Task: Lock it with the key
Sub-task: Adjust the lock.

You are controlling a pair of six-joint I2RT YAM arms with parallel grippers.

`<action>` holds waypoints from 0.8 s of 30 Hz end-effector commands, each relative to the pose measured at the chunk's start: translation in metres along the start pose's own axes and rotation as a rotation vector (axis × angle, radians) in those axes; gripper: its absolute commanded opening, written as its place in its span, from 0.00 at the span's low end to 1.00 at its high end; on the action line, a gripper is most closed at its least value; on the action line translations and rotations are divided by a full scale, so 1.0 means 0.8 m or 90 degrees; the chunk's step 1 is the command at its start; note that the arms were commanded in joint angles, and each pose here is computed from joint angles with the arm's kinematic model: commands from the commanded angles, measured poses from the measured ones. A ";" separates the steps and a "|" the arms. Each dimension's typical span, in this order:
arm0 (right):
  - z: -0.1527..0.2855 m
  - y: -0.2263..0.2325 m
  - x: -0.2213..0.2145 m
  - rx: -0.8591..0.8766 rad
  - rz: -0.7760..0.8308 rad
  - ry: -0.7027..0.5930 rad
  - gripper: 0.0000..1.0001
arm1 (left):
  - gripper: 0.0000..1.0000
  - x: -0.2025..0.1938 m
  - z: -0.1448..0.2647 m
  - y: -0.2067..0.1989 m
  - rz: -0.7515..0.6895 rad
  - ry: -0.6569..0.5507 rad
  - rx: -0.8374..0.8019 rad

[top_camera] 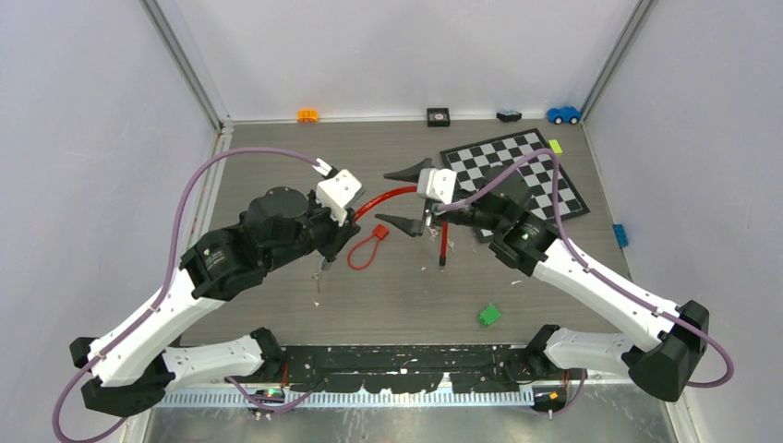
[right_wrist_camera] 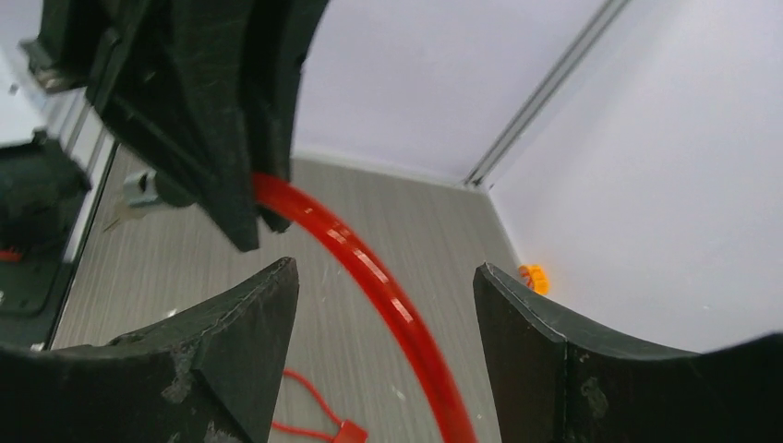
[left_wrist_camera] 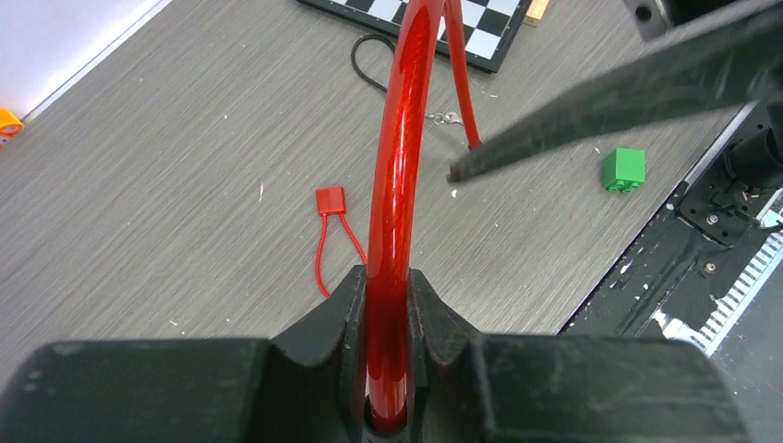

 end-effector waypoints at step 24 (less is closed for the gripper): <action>0.019 -0.002 0.003 0.075 0.236 0.103 0.01 | 0.75 0.023 0.024 -0.041 -0.034 -0.090 -0.186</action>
Point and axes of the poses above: each gripper's point midway between its finger pads, its own z axis back along the fingers, its own y axis along the line the jaws close on, x = y × z, the point moved 5 cm from there along z, back along the fingers, and after that the axes turned 14 degrees about z, right-handed, at the moved point
